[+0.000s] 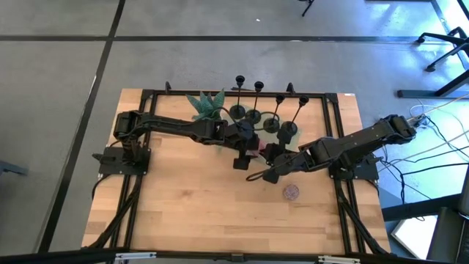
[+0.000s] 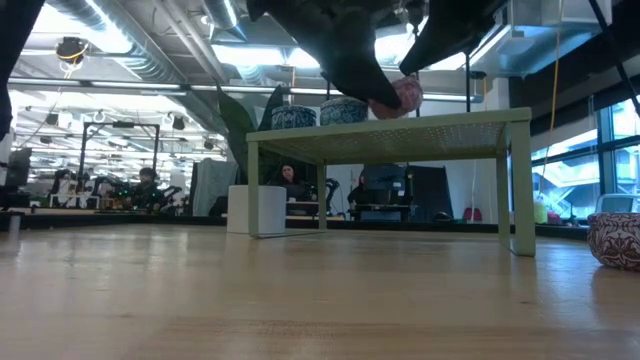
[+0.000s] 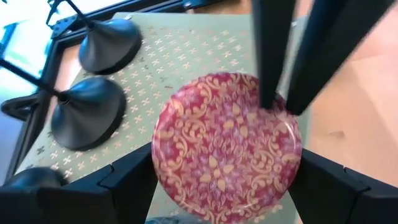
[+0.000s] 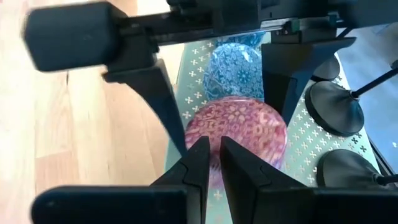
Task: Stock candles and holders on shelf
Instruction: Align the pink scented candle with the other scented candles on the shelf
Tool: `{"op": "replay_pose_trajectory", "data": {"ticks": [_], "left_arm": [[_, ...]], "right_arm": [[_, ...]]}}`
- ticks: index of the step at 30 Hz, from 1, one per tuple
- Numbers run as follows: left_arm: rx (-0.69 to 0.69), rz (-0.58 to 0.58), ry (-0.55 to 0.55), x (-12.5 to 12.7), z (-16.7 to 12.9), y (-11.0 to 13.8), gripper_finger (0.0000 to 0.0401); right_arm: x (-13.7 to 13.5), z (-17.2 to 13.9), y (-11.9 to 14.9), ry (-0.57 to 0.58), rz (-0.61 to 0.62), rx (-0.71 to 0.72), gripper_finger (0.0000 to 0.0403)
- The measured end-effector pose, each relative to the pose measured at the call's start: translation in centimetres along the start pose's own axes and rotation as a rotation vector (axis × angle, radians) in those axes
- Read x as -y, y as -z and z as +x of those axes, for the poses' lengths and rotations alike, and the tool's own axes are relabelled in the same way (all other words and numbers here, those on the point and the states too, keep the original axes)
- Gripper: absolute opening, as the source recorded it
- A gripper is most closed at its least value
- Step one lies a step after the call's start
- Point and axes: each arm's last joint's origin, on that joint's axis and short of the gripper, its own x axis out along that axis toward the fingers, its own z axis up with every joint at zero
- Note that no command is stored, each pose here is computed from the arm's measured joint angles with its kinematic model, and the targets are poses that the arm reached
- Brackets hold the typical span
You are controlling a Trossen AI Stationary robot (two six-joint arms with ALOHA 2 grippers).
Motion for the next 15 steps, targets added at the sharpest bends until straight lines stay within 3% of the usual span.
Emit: {"op": "replay_pose_trajectory", "data": {"ticks": [15], "left_arm": [[0.007, 0.011, 0.08, 0.6, 1.3, 0.4, 0.0309]], "right_arm": [[0.0, 0.0, 0.1, -0.014, -0.004, -0.011, 0.0044]]}}
